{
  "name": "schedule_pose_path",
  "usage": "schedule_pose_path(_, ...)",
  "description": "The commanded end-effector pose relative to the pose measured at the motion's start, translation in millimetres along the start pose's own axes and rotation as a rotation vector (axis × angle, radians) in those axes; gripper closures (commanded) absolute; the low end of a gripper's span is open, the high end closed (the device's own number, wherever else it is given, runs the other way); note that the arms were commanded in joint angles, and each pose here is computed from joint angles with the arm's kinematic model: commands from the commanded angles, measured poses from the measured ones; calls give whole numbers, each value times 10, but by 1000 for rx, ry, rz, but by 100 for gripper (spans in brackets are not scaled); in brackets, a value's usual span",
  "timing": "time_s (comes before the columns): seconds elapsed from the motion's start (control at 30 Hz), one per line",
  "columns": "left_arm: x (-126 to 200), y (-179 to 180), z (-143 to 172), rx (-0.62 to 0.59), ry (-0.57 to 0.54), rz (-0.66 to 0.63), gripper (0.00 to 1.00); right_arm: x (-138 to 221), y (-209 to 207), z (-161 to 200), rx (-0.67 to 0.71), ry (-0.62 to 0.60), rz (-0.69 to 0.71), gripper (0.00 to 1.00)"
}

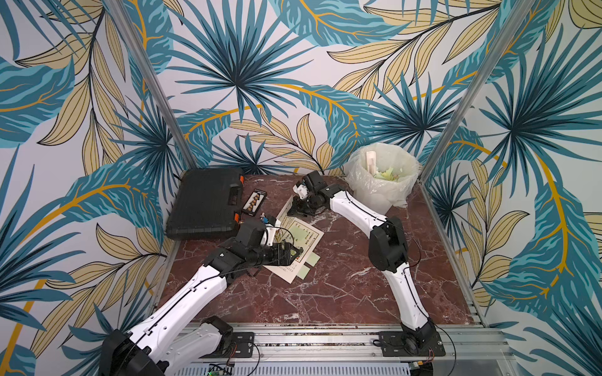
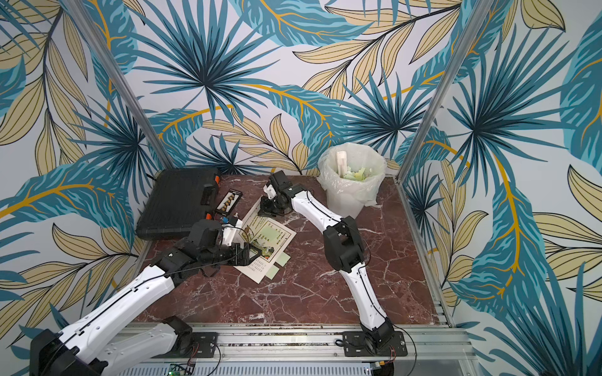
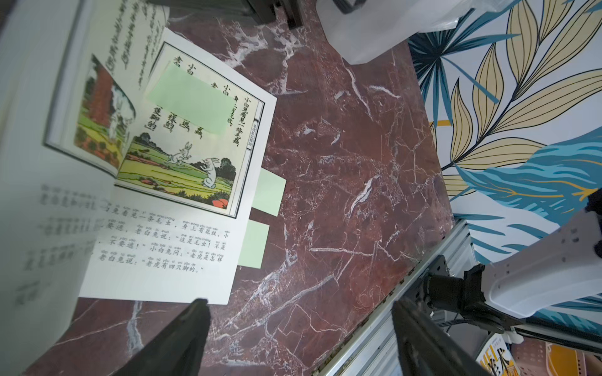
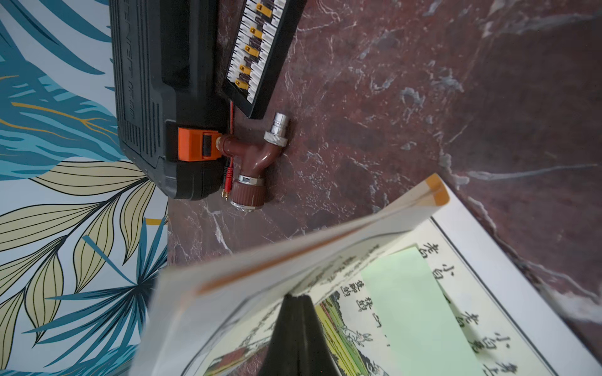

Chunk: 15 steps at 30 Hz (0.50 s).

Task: Peel off the used sticky note
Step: Turn the page of the book at the center of the board.

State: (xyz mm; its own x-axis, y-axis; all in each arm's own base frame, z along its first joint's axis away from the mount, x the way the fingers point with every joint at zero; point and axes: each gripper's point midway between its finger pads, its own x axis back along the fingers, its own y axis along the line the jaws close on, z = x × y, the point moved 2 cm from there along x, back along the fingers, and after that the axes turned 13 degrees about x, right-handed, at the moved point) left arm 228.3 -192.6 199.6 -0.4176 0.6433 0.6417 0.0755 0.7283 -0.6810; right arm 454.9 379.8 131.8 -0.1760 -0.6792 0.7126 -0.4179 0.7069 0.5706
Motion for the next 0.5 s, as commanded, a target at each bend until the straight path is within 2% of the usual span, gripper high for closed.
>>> schedule_pose_path(0.0,5,69,-28,4,-31,-61,9,-201,-67,151,-33,68,17,100)
schedule_pose_path(0.2,-232,309,-160,36,-82,-172,9,-331,-73,126,-30,87,22,100)
schedule_pose_path(0.27,-359,304,-183,32,-67,-159,9,-349,-74,91,-28,81,24,100)
schedule_pose_path(0.47,-786,513,-301,7,-43,-245,9,-411,-72,32,-32,81,19,100)
